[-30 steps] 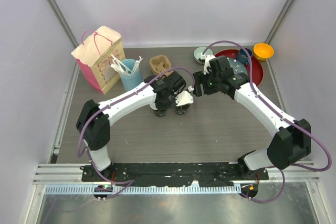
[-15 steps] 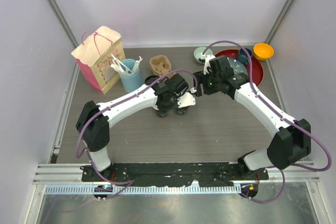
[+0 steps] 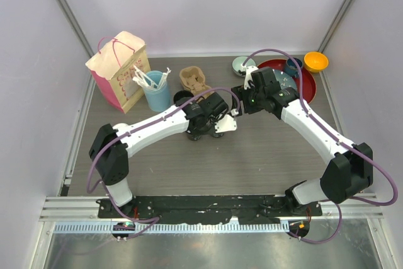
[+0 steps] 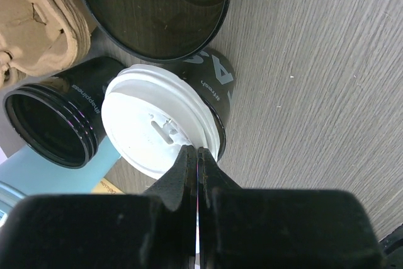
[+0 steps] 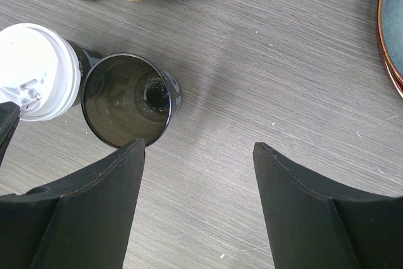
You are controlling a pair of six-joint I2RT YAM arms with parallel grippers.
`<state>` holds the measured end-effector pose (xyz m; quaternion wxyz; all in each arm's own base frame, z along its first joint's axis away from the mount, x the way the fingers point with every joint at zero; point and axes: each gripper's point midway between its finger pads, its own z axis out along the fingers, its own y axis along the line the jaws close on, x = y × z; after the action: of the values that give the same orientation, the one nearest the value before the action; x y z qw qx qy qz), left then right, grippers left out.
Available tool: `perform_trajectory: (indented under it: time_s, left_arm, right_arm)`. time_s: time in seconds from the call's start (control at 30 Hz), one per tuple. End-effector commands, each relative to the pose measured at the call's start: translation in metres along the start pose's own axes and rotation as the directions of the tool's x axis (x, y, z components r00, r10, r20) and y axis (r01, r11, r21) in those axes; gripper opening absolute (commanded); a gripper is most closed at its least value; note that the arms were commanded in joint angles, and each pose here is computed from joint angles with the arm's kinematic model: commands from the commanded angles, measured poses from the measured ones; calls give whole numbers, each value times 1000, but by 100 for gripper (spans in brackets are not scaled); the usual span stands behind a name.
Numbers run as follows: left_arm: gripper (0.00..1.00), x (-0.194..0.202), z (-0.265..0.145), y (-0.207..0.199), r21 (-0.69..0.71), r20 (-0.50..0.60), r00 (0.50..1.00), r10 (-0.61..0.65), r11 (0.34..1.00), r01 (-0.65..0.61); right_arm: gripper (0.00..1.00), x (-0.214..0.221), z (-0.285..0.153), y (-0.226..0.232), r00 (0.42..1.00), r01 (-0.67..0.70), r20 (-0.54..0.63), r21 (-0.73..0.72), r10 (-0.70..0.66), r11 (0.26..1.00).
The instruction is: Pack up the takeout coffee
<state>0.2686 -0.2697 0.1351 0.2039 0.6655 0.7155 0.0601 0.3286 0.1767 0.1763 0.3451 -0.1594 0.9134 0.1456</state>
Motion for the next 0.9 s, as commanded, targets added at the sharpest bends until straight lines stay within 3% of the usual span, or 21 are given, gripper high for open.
perform_trajectory:
  time_s: [0.0,0.87]
  left_arm:
    - [0,0,-11,2,-22,28,1000,3,1000,-2]
    - [0,-1,-3,-10,41,27,1000,-2,999,1]
  right_arm:
    - [75,-11,-11,3,999,17,50,-21,-16,1000]
    - [75,-11,-10,2,999,19,45,-20,-18,1000]
